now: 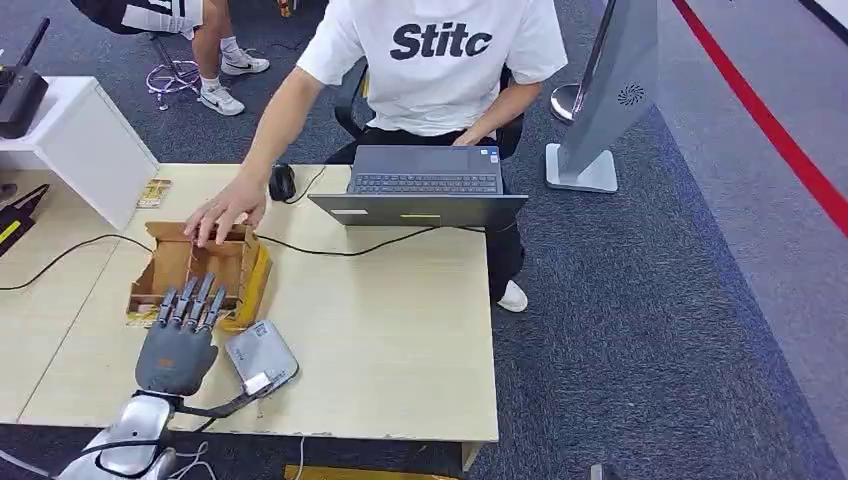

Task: Pass the card to the sensor for recognition and then transmit it.

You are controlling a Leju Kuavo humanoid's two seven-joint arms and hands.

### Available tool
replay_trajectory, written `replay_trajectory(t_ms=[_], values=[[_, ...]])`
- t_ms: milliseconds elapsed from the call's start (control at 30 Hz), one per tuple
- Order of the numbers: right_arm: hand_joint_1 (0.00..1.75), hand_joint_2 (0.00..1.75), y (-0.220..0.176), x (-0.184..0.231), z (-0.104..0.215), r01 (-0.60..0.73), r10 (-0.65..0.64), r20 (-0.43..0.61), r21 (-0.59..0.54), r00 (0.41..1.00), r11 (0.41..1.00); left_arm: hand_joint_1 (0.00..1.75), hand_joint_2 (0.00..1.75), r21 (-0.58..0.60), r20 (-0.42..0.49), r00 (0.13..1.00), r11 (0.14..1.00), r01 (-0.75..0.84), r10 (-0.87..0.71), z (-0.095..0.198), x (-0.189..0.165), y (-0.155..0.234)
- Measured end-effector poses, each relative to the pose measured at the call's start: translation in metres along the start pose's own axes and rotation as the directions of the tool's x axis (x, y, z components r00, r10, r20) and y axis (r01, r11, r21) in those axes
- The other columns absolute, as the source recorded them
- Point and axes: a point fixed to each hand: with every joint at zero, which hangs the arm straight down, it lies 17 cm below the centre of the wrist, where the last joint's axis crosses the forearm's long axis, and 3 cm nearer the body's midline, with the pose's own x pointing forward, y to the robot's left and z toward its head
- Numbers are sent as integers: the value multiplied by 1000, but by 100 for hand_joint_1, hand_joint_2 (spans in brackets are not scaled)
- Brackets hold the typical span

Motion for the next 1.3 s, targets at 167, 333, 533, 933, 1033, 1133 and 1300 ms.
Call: replay_trajectory(t_ms=[167, 333, 533, 933, 1033, 1133, 1300], values=[[0, 175, 1, 1, -1, 0, 0, 1, 1, 1000, 1000, 0, 175, 21, 8, 1000, 1000, 5, -5, -10, -2, 7], [0, 175, 1, 1, -1, 0, 0, 1, 3, 1000, 1000, 0, 175, 26, 6, 1000, 1000, 6, -6, -12, -3, 8], [0, 175, 1, 1, -1, 2, -2, 2, 3, 1000, 1000, 175, 175, 27, 4, 1000, 1000, 7, -7, -13, -4, 8], [0, 175, 1, 2, -1, 6, -6, 3, 3, 1000, 1000, 175, 175, 28, 10, 1000, 1000, -5, 5, -15, 0, 9], [0, 175, 1, 2, -1, 6, -6, 3, 3, 1000, 1000, 175, 175, 30, 8, 1000, 1000, -5, 5, -15, 0, 10], [0, 175, 1, 2, -1, 6, -6, 4, 4, 1000, 1000, 175, 175, 36, 8, 1000, 999, -5, 5, -18, -1, 12], [0, 175, 1, 2, -1, 6, -6, 4, 3, 1000, 1000, 175, 175, 42, 6, 1000, 999, -5, 4, -21, -2, 14]])
